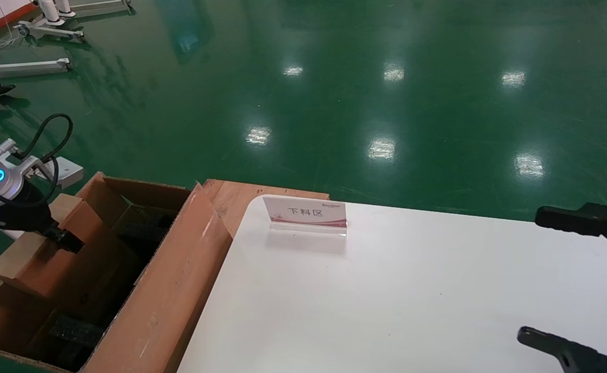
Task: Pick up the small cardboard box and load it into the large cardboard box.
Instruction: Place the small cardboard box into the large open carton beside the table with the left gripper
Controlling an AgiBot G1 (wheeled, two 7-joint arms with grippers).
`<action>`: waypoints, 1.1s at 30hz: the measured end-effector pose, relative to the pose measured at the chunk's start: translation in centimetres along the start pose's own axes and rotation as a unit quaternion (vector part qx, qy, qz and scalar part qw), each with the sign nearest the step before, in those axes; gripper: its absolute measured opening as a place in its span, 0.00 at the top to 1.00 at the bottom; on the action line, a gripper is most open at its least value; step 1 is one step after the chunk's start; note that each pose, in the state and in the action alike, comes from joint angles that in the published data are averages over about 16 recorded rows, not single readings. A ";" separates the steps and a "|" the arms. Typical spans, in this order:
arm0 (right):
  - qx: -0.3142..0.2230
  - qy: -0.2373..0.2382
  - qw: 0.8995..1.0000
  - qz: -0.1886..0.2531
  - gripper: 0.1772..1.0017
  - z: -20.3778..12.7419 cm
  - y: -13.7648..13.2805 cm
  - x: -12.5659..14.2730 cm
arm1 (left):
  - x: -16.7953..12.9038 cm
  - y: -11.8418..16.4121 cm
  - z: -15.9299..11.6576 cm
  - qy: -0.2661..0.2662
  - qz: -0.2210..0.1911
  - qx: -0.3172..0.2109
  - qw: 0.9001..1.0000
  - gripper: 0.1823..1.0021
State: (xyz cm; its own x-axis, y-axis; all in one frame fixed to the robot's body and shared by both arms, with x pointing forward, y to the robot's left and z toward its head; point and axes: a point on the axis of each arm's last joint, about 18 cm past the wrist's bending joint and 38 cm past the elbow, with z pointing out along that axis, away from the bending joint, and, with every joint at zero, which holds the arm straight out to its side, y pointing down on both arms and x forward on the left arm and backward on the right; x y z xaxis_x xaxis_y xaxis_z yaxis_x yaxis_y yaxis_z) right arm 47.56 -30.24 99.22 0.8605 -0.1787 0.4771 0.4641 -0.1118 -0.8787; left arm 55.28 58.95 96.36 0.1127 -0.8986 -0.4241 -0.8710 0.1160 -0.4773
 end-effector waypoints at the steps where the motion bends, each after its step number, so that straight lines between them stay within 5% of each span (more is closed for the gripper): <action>1: 0.000 0.000 1.000 0.000 0.00 0.0 0.0 0.0 | 0.0 0.0 0.1 -0.001 -0.001 -0.001 1.000 0.85; 33: 0.000 0.000 1.000 0.000 0.00 0.0 0.0 0.0 | 0.8 1.7 4.7 -0.003 -0.004 -0.045 0.999 0.85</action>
State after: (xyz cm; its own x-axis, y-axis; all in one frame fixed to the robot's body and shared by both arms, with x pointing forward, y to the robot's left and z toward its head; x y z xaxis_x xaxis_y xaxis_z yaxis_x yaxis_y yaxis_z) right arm 47.57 -30.25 99.21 0.8607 -0.1790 0.4767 0.4637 -0.1113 -0.8790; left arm 56.15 60.41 91.62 0.1230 -0.8971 -0.4243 -0.9092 0.0695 -0.4106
